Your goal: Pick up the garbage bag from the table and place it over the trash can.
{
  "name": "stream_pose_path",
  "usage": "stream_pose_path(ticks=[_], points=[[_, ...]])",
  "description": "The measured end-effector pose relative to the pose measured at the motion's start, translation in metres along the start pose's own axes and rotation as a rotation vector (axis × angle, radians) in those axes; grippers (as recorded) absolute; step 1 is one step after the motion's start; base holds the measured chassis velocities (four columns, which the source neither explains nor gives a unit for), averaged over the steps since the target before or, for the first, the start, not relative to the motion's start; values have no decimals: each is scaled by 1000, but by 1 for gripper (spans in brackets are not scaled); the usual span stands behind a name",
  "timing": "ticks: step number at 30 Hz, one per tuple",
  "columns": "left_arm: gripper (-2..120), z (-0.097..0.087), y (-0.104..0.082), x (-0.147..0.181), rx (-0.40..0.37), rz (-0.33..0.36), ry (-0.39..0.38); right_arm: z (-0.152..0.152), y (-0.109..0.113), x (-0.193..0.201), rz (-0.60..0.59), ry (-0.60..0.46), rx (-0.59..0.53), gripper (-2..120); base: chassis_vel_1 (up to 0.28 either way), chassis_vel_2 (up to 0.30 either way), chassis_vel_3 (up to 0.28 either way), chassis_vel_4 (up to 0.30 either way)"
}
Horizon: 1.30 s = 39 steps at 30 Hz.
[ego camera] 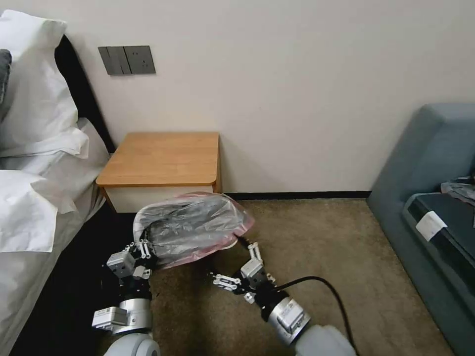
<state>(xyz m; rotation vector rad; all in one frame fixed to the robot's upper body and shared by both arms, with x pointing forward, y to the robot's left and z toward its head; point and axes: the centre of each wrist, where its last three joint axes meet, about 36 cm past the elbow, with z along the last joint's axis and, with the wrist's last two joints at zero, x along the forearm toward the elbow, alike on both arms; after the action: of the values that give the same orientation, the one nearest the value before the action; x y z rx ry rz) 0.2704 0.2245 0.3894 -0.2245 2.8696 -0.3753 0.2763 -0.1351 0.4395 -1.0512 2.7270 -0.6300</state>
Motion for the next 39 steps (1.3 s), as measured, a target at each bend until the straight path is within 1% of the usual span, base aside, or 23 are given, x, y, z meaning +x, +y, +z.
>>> stream_pose_path(ticks=[1,3,4,5,6,7,8,11,12,14,15,17,18,19,21,22,23,24,25,27,28,31,39], points=[[6,0,0,0,0,0,0,0,0,0,0,0,0,99,0,0,0,0],[6,0,0,1,0,0,2,0,-3,-1,5,-15,66,100,0,0,0,0],[6,0,0,1,0,0,2,0,-3,-1,5,-15,66,100,0,0,0,0],[6,0,0,1,-1,0,3,1,-6,-2,10,-31,124,100,0,0,0,0],[6,0,-1,2,-3,2,8,5,-11,-4,16,-54,223,100,0,0,0,0],[6,-1,-1,4,-3,3,14,8,-15,-5,16,-65,280,100,0,0,0,0],[6,-1,-1,4,-3,3,14,8,-15,-5,16,-65,280,100,0,0,0,0],[6,-3,-1,7,-4,4,31,12,-26,-5,10,-89,415,100,0,0,0,0],[6,-3,-1,7,-4,4,31,12,-26,-5,10,-89,415,100,0,0,0,0],[6,-3,0,8,-8,4,43,11,-35,-3,7,-96,496,100,0,0,0,0],[6,-3,0,8,-8,4,43,11,-35,-3,7,-96,496,100,0,0,0,0],[6,-4,0,9,-12,4,51,8,-43,0,-5,-99,570,100,0,0,0,0],[6,-4,0,9,-14,4,55,6,-49,3,-18,-97,627,100,0,0,0,0],[6,-4,0,9,-14,4,55,6,-49,3,-18,-97,627,100,0,0,0,0],[6,-5,0,10,-16,3,59,7,-54,5,-34,-90,676,100,0,0,0,0],[6,-5,0,10,-16,3,59,7,-54,5,-34,-90,676,100,0,0,0,0],[6,-6,-1,11,-21,4,66,9,-62,7,-55,-78,738,100,0,0,0,0],[6,-6,-1,12,-22,5,70,11,-65,8,-67,-69,769,100,0,0,0,0],[6,-6,-1,12,-22,5,70,11,-65,8,-67,-69,769,100,0,0,0,0],[6,-7,-2,13,-24,5,71,13,-71,9,-87,-60,827,100,0,0,0,0],[6,-7,-2,13,-24,5,71,13,-71,9,-87,-60,827,100,0,0,0,0],[6,-8,-2,14,-26,6,70,14,-78,9,-110,-52,898,100,0,0,0,0],[6,-10,-3,15,-26,9,72,19,-81,5,-126,-45,949,100,0,0,0,0]])
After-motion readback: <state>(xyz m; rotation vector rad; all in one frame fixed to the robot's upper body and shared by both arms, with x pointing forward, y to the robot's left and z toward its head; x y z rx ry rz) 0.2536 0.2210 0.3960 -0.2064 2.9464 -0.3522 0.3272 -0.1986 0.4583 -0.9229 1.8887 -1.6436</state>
